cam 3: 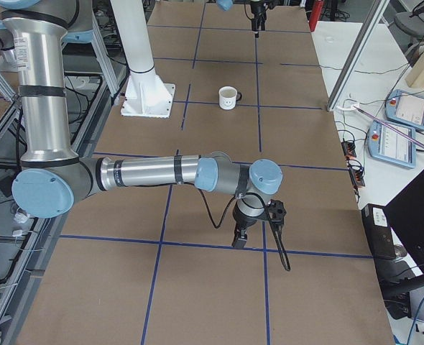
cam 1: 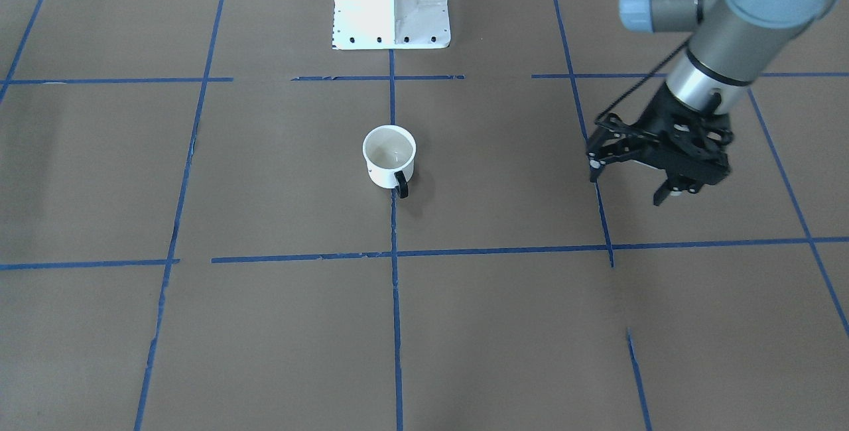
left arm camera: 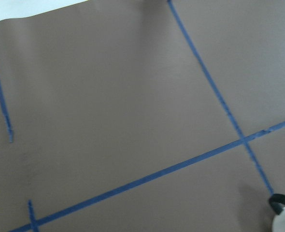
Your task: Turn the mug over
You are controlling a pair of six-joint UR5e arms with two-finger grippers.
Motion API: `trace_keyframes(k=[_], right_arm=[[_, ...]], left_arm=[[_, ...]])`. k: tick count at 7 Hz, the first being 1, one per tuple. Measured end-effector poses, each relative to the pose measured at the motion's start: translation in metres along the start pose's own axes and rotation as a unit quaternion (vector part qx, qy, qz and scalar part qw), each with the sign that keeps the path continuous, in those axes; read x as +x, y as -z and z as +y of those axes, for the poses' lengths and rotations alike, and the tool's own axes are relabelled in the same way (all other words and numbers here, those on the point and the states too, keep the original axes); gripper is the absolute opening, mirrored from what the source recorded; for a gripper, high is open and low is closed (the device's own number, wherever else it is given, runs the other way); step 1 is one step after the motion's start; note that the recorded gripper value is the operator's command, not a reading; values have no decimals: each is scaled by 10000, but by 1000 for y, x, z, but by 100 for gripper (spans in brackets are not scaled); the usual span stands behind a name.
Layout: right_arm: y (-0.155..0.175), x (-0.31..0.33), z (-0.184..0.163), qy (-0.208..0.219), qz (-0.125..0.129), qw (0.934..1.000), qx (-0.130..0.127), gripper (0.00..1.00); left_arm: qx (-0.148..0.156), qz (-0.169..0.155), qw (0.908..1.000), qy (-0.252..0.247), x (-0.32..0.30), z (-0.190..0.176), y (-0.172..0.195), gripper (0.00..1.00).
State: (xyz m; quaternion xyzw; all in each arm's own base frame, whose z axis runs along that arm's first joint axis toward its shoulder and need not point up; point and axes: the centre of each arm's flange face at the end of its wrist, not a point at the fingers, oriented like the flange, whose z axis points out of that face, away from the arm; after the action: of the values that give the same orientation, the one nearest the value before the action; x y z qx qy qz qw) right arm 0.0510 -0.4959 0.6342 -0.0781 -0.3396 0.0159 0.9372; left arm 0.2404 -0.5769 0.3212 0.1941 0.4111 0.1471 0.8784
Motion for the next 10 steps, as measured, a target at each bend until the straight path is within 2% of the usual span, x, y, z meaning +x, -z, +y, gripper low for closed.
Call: trace_keyframes(k=[2,5,7,10], right_arm=[[0,0,0,0,0,10000,-1,100],[0,0,0,0,0,10000,-1,100],[0,0,0,0,0,10000,0,100],[0,0,0,-1,0,10000,-1,100]], left_arm=[[-260,-119,9994,213,-124,32,3,100],[-588,-238,9967,515,-266,122,22,100],[-725,-381,9946,639,-329,189,34,100],[-868,-481,9894,1057,-379,236,55,100]])
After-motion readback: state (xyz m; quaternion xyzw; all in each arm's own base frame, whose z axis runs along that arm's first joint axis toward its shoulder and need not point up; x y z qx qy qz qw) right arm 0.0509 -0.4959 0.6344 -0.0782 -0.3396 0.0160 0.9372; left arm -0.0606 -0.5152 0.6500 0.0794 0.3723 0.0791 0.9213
